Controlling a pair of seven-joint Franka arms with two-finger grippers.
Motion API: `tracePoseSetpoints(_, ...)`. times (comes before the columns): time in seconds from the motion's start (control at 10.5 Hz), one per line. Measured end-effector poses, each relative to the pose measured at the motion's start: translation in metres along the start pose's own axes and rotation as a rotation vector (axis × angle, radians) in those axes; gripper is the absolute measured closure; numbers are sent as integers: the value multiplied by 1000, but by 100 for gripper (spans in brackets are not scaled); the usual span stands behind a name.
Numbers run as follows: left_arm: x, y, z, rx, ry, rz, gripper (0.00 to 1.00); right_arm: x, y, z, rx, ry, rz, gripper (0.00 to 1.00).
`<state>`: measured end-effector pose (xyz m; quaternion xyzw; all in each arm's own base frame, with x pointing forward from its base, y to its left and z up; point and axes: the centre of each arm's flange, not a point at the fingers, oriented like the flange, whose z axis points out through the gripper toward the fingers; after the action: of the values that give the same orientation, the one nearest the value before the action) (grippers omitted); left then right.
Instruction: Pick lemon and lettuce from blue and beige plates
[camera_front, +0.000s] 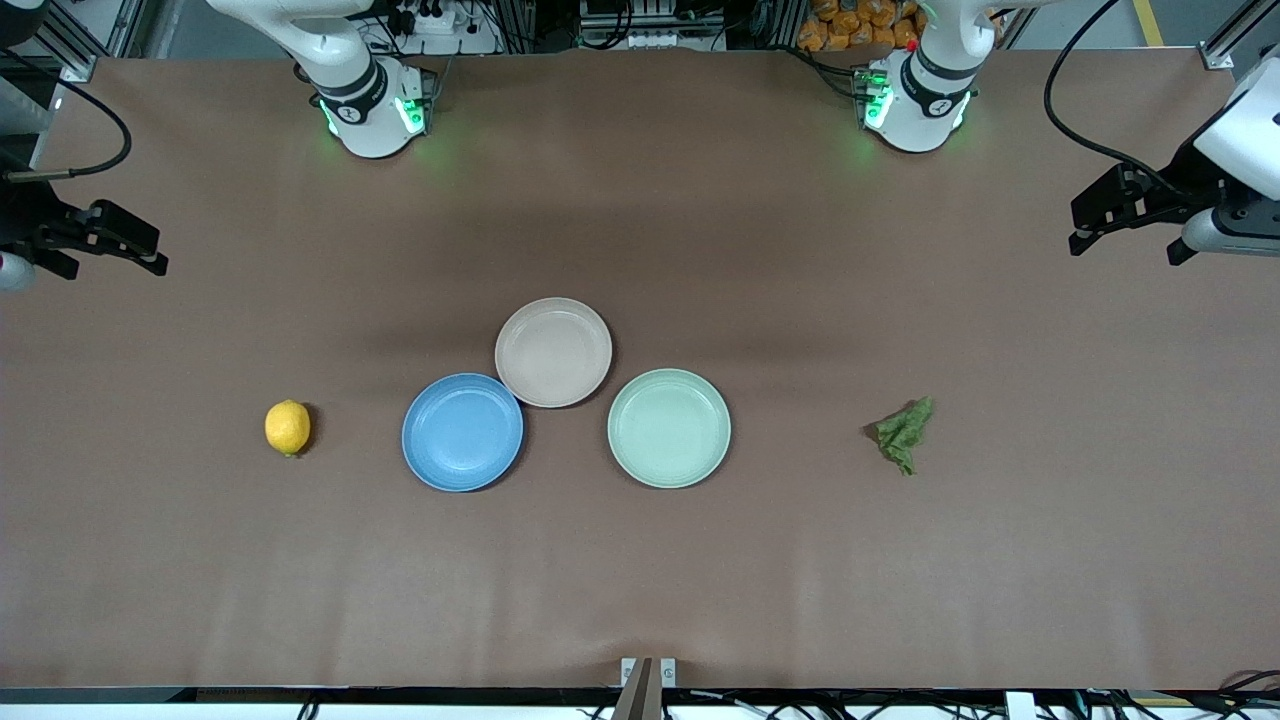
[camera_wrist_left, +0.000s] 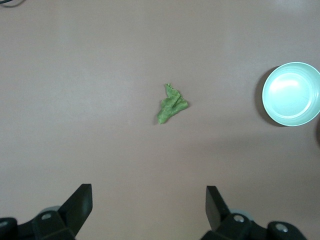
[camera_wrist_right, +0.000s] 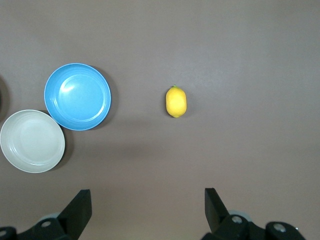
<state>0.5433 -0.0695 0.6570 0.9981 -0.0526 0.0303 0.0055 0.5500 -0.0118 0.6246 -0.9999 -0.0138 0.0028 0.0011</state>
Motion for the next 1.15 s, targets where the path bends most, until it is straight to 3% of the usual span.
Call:
tracePoseSetpoints(0.48, -9, -3, 10, 3, -99, -43, 0, 0, 0, -2, -5, 3, -1, 0)
tracePoseSetpoints(1.15, -9, -7, 18, 4, -118, -52, 0, 0, 0, -3, -5, 2, 0, 0)
